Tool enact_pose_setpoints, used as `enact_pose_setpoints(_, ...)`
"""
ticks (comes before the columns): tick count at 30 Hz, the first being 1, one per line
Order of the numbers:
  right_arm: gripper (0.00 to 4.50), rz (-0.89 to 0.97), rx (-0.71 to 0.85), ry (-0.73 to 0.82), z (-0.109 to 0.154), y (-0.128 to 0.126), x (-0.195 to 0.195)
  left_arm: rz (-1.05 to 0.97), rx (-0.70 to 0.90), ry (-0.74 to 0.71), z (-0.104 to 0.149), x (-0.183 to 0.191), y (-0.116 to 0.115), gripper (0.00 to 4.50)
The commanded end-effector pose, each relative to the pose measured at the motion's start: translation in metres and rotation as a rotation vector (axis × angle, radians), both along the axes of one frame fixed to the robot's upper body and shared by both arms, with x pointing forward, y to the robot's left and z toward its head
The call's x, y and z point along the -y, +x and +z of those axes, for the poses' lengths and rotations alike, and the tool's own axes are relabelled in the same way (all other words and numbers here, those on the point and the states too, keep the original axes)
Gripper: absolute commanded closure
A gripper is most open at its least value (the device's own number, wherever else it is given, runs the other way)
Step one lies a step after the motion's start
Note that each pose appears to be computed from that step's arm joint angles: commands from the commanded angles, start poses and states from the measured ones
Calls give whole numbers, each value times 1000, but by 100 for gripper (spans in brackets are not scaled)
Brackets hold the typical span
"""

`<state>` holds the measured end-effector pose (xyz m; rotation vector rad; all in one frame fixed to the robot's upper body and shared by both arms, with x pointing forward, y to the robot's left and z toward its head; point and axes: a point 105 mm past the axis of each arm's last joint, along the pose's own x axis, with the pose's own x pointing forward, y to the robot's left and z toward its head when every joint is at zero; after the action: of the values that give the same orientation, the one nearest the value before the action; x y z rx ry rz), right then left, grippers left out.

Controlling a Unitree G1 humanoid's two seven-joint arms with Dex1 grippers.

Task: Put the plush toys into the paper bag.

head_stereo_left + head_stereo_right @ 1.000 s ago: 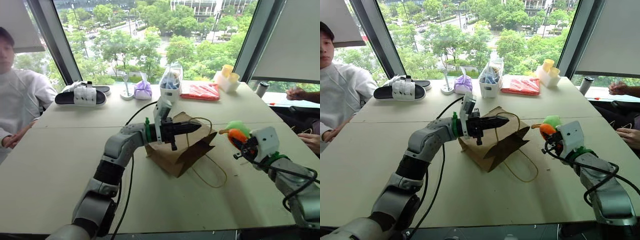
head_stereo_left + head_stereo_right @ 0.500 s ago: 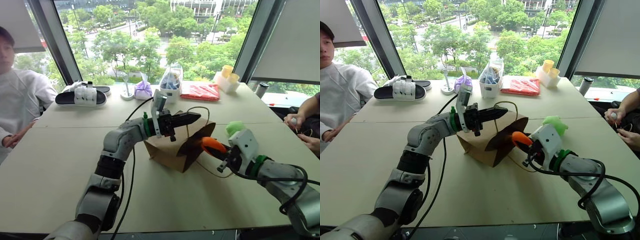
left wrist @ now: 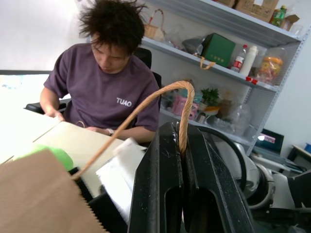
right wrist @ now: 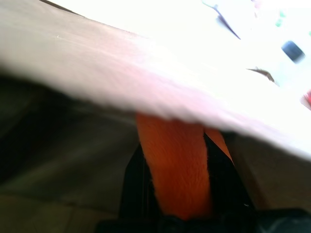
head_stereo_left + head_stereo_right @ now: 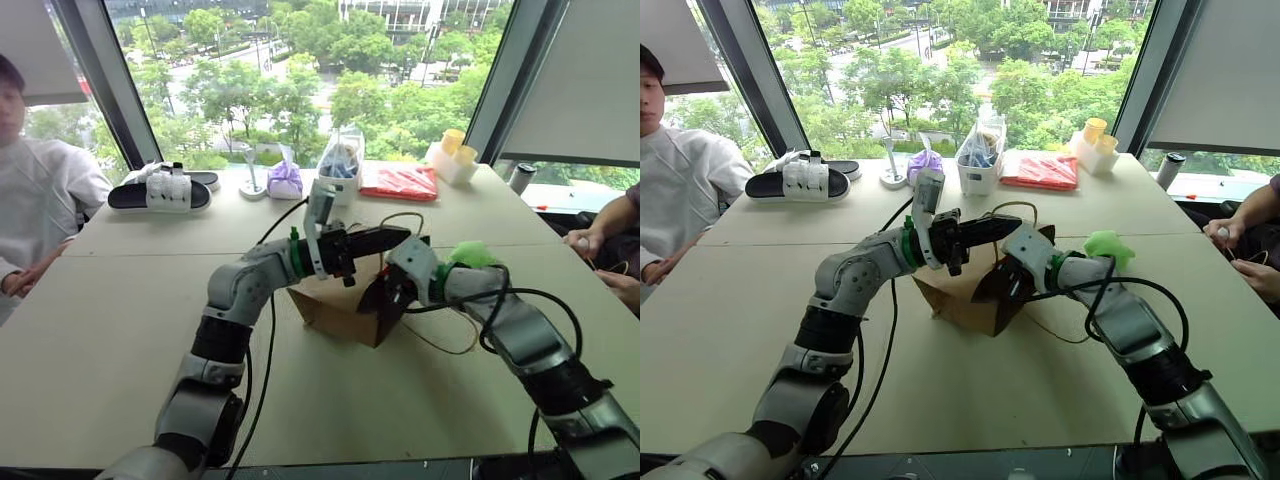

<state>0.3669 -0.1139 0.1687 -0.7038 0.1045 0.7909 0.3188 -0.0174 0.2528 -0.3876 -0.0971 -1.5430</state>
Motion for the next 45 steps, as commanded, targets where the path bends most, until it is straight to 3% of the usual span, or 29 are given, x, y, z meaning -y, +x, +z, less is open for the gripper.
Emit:
enact_pose_setpoints(1, 352, -7, 33, 10, 7, 5, 0, 27, 25, -51, 14, -6, 1, 450)
enact_pose_setpoints(8, 23, -13, 44, 57, 10, -1, 0, 67, 7, -68, 16, -10, 7, 450)
enact_pose_setpoints(9, 4, -18, 49, 80, 14, -3, 1, 67, 7, -68, 16, -9, 7, 450)
enact_pose_setpoints(13, 4, -28, 72, 214, 37, -18, 14, 75, 4, -66, 15, -9, 9, 450)
enact_pose_setpoints(19, 4, -61, 8, 560, 70, -52, 53, 83, 3, -67, 14, -10, 11, 450)
enact_pose_setpoints(24, 4, -370, 128, 763, 78, -32, 118, 78, -2, -76, 15, -8, 11, 450)
enact_pose_setpoints(29, 4, -543, 180, 892, 69, -4, 135, 75, 0, -76, 15, -9, 10, 450)
enact_pose_setpoints(33, 4, -829, 221, 539, 33, 27, 158, 84, 2, -74, 16, -11, 10, 450)
enact_pose_setpoints(36, 4, -954, 222, 403, 16, 43, 169, 88, 3, -74, 16, -11, 10, 450)
enact_pose_setpoints(39, 4, -965, 125, 309, -10, 58, 165, 92, 2, -76, 16, -11, 10, 450)
enact_pose_setpoints(41, 4, -989, 82, 164, -30, 64, 168, 94, 1, -78, 16, -11, 9, 450)
enact_pose_setpoints(44, 4, -1020, 61, 90, -40, 68, 175, 99, 1, -79, 15, -12, 9, 450)
enact_pose_setpoints(45, 27, -1024, 53, 78, -41, 69, 176, 101, 2, -80, 15, -13, 8, 450)
